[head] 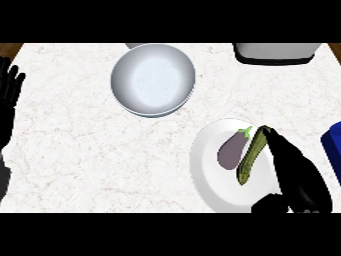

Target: Pick the squash from the plate and place it in the bowl

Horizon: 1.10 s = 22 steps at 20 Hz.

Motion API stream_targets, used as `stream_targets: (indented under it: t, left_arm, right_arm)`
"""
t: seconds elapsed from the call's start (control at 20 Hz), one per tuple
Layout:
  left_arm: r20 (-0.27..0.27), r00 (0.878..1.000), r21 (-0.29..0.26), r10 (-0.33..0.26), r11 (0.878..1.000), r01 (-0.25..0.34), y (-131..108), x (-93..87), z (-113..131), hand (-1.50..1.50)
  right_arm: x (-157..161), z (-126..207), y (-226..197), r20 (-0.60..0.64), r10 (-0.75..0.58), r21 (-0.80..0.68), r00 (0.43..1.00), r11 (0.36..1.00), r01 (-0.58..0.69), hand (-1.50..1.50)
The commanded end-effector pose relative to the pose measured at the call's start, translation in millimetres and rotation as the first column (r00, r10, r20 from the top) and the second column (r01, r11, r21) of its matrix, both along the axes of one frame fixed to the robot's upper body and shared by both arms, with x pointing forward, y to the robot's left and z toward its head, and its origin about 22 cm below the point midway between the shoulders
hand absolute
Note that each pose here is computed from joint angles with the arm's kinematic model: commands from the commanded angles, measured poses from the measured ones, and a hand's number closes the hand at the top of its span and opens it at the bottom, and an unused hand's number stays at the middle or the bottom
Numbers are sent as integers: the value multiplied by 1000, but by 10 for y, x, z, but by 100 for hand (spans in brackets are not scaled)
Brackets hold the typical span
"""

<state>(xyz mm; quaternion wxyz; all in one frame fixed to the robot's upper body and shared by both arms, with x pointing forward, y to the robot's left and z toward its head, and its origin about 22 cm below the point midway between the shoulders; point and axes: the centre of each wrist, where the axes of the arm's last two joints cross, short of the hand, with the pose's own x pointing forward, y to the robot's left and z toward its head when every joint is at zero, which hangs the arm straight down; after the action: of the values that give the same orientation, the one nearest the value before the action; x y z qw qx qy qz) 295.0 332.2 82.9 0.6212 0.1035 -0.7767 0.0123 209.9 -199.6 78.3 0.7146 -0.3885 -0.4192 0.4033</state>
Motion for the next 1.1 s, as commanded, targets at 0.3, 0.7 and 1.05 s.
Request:
stream_targets:
  t: [0.3, 0.7, 1.05]
  left_arm:
    - [-9, 1000, 6, 8, 1000, -8, 15, -115, -4, 0]
    - [9, 1000, -1, -6, 1000, 6, -110, -21, 104, 0]
    - [17, 1000, 0, 1, 1000, -1, -125, -41, -15, 0]
  right_arm:
    - [144, -76, 37, 50, 55, 31, 997, 998, -57, -150]
    - [300, -428, 28, -19, 51, -11, 999, 999, -51, -150]
    - [457, -638, -147, -38, 37, 0, 999, 999, -37, -150]
